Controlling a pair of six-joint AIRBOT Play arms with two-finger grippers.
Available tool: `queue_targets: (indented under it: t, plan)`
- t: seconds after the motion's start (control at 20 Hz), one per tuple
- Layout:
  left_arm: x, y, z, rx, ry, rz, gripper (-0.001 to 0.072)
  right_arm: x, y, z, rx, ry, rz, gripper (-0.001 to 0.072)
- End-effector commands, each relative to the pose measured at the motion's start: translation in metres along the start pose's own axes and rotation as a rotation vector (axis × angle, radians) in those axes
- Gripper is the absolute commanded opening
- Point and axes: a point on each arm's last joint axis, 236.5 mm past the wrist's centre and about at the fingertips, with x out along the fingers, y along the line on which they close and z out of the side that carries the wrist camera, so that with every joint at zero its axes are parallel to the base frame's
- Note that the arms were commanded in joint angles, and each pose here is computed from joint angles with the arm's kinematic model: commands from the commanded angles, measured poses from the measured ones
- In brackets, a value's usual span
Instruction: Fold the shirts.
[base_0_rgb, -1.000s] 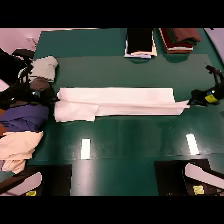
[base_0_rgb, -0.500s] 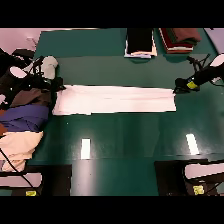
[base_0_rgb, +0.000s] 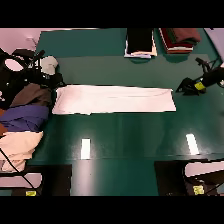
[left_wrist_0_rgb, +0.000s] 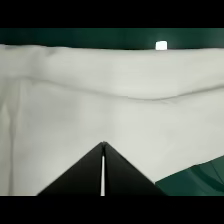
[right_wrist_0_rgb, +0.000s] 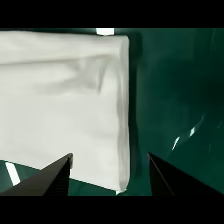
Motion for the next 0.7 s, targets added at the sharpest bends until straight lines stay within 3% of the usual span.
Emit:
queue_targets:
  t: [0.0,0.3,0.4,0.5,0.55,0.65]
  plan:
    - [0.006,-0.028,-0.011,0.056,0.04,-0.036,0.0025,0.018,-0.021,-0.021,0.106,0.017,0.099,0.0553]
    - [0.043,-0.103,-0.036,0.144,0.071,-0.095,0.0025,0.073,0.016,-0.02,0.156,0.015,0.291,0.0545]
    - [0.061,-0.116,-0.051,0.162,0.112,-0.106,0.0025,0.085,0.029,-0.015,0.126,0.006,0.29,0.0382]
    - [0.081,-0.124,-0.064,0.178,0.144,-0.11,0.0025,0.083,0.039,-0.009,0.049,-0.031,0.272,0.0095]
    - [0.091,-0.128,-0.067,0.181,0.146,-0.11,0.0024,0.074,0.042,-0.004,0.028,-0.066,0.264,0.0024]
    - [0.11,-0.139,-0.067,0.188,0.142,-0.12,0.0024,0.043,0.055,0.009,-0.027,-0.134,0.26,0.0013]
